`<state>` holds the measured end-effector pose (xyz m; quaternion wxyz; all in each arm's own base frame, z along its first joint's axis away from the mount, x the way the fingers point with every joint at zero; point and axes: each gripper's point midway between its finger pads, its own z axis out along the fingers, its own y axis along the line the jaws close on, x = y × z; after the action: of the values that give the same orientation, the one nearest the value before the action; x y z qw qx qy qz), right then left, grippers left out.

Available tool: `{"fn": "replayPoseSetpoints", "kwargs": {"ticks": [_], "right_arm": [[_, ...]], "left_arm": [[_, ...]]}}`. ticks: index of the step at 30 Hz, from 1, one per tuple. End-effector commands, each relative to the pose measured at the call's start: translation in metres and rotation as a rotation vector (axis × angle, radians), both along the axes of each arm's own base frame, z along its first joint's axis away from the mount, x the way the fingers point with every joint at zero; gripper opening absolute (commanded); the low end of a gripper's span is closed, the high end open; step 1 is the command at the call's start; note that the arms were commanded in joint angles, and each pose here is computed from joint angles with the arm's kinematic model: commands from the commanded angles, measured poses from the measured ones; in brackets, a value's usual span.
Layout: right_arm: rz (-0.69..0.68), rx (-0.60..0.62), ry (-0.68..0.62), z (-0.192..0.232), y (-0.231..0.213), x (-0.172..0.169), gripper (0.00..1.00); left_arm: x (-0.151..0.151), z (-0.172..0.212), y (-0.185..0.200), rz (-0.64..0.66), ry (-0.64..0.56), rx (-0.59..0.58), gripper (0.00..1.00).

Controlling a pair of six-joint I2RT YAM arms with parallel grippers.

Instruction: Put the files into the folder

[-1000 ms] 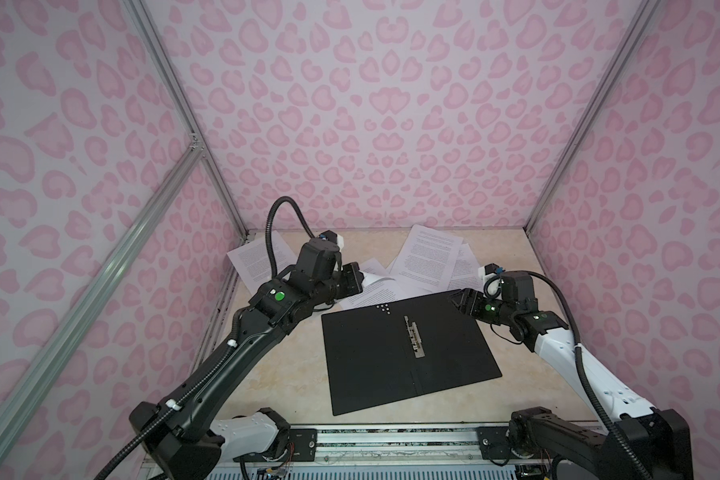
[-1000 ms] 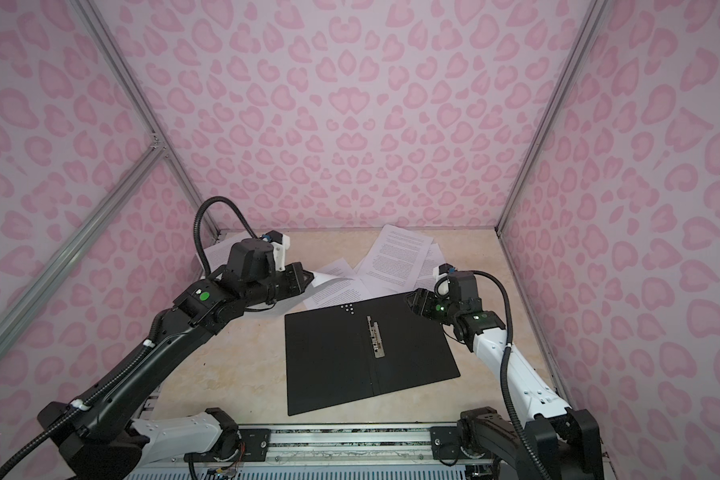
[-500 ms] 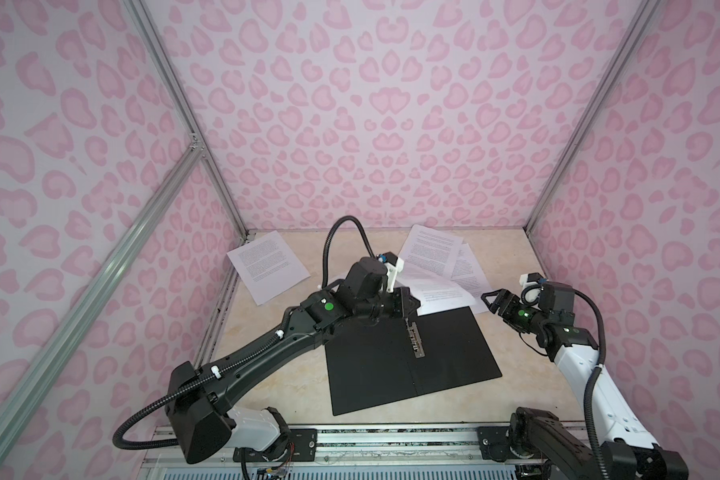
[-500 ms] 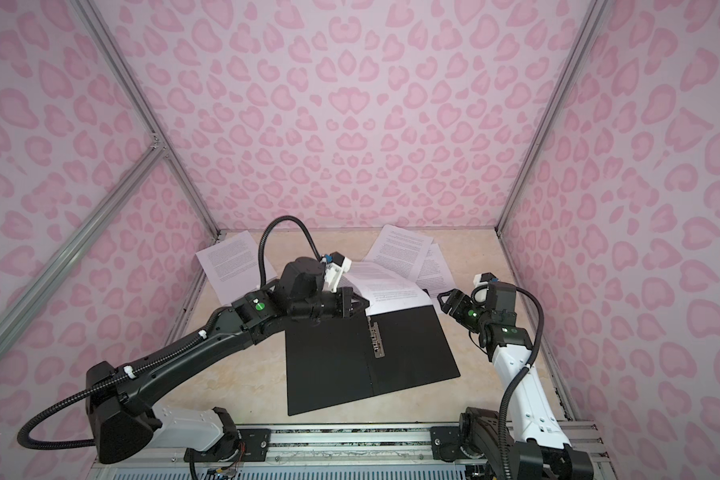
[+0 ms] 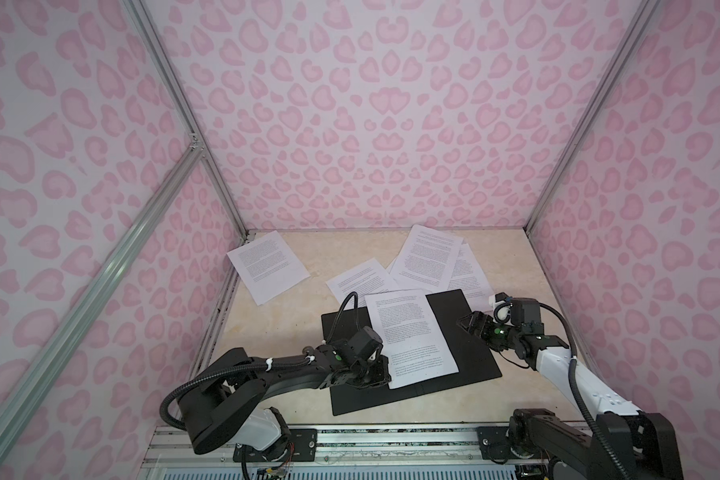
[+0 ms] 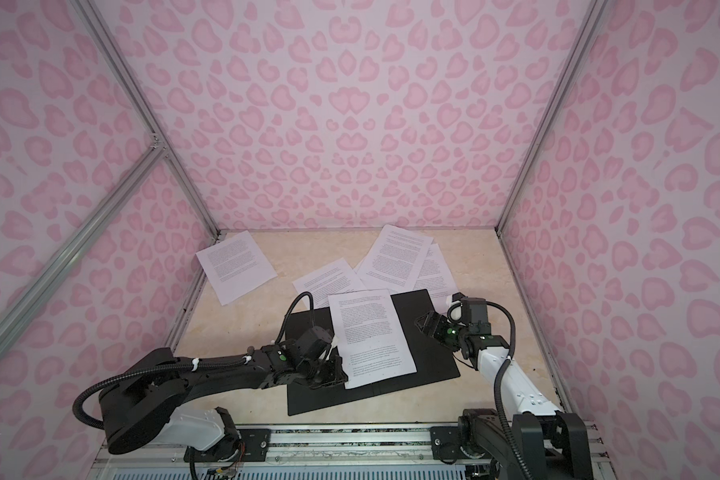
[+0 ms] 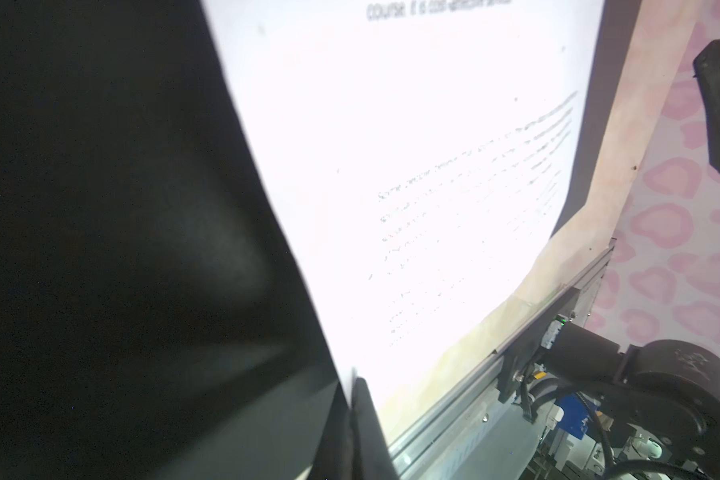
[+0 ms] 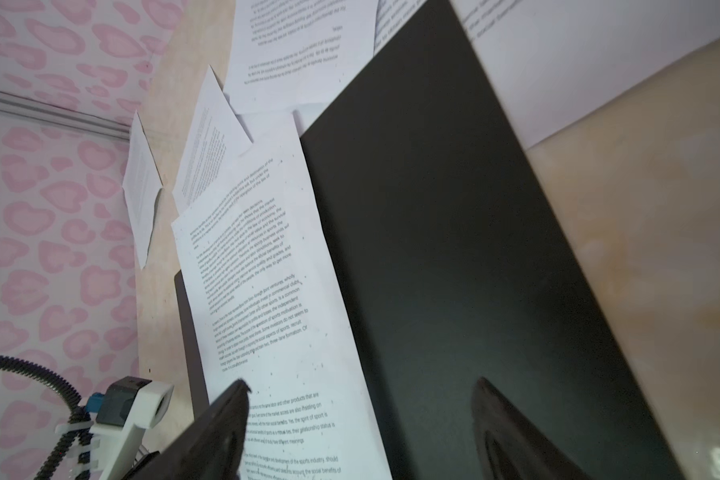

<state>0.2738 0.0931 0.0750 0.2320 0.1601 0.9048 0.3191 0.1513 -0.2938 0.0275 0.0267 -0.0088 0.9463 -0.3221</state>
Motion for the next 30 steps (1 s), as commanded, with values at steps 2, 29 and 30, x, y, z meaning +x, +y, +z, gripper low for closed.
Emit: {"fn": "replayPoseSetpoints", "kwargs": {"ticks": [2,29,30], "right_arm": [[0.068,-0.009,-0.02,-0.008,0.013,-0.001,0.84],[0.321,0.199,0.004,-0.01,0.09,0.005,0.69],[0.325,0.198,-0.001,-0.008,0.091,0.005,0.68]], "left_arm": [[0.006,-0.004,-0.005,-0.007,-0.029,-0.009,0.03],[0.006,-0.024,0.005,-0.033,-0.034,0.083,0.03],[0.006,-0.025,0.006,-0.034,-0.034,0.089,0.03]]}}
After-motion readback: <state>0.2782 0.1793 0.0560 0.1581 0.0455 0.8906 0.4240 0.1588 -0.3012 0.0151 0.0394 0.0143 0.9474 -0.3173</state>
